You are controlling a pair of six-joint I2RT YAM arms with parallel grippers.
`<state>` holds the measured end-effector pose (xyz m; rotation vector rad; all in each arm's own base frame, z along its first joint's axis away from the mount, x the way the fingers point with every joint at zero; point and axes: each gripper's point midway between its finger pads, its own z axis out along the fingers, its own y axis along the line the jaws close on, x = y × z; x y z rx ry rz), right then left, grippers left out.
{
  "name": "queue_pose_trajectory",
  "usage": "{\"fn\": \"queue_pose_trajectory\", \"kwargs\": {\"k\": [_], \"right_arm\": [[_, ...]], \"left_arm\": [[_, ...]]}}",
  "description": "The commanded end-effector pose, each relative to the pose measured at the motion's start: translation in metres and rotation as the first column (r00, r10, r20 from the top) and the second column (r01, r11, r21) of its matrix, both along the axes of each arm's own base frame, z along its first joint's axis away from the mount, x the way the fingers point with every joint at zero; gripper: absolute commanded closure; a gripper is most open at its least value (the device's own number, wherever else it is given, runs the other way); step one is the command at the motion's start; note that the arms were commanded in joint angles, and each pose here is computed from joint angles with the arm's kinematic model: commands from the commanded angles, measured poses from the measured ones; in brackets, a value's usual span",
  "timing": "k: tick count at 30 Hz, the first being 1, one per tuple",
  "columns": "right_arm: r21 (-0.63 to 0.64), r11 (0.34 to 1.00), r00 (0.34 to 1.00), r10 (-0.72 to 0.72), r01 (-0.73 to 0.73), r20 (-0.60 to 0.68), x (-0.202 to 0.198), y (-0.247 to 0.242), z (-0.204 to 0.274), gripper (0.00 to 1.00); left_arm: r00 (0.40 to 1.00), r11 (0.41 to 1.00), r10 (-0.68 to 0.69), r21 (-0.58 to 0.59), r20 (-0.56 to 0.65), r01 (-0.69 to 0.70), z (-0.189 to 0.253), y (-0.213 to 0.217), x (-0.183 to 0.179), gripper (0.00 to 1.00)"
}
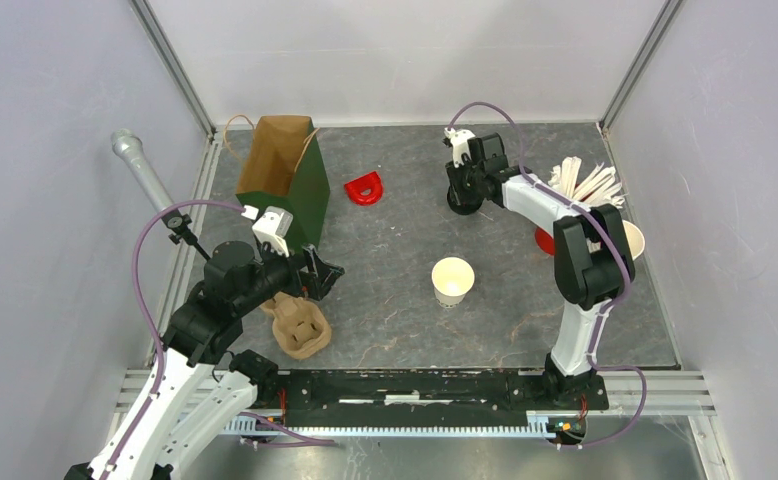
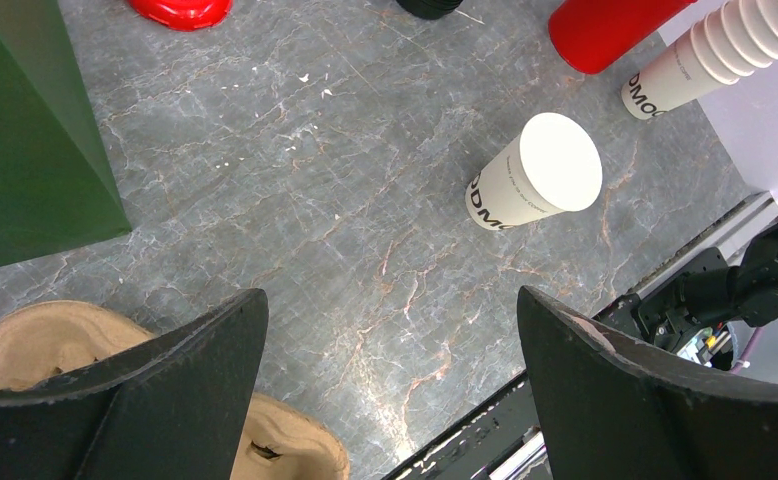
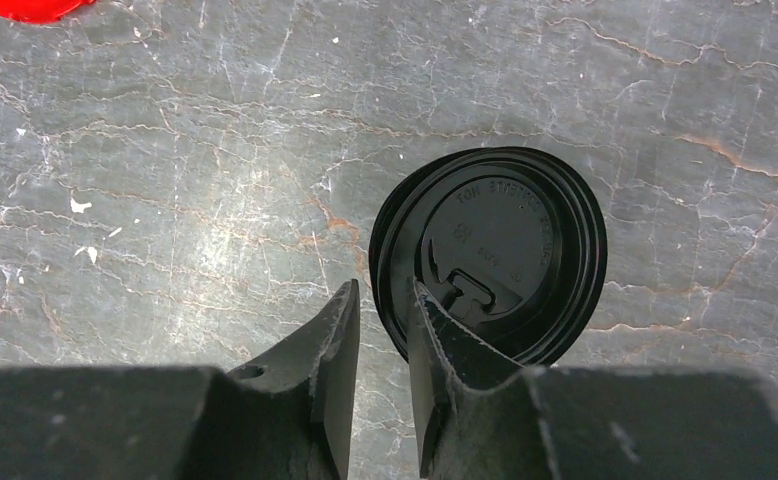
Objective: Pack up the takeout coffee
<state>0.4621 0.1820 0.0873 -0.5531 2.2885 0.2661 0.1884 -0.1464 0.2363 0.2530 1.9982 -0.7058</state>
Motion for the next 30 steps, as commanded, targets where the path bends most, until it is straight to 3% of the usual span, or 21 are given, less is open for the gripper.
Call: {"fn": "queue_pose_trajectory", "kwargs": {"k": [1,12,30], "right_arm": [[-0.016,1.0,0.998,0.003,-0.002,0.062,0.015,0.001,0.016,0.73],[-0.014,1.0,0.996,0.001,0.0,0.091,0.017,0.0,0.028,0.94],[0.017,1.0,0.992,-0.013,0.011,0.125,0.012,-0.001,0.074,0.99]], "left_arm": [[1.0,1.0,0.001,-0.027,0.006,-0.001,0.005,-0.002,0.001,0.0],[1.0,1.0,0.001,-0.028,0.008,-0.001,0.005,-0.002,0.001,0.0],[1.0,1.0,0.018,-0.02,0.008,-0.018,0.003,0.0,0.004,0.0]]}}
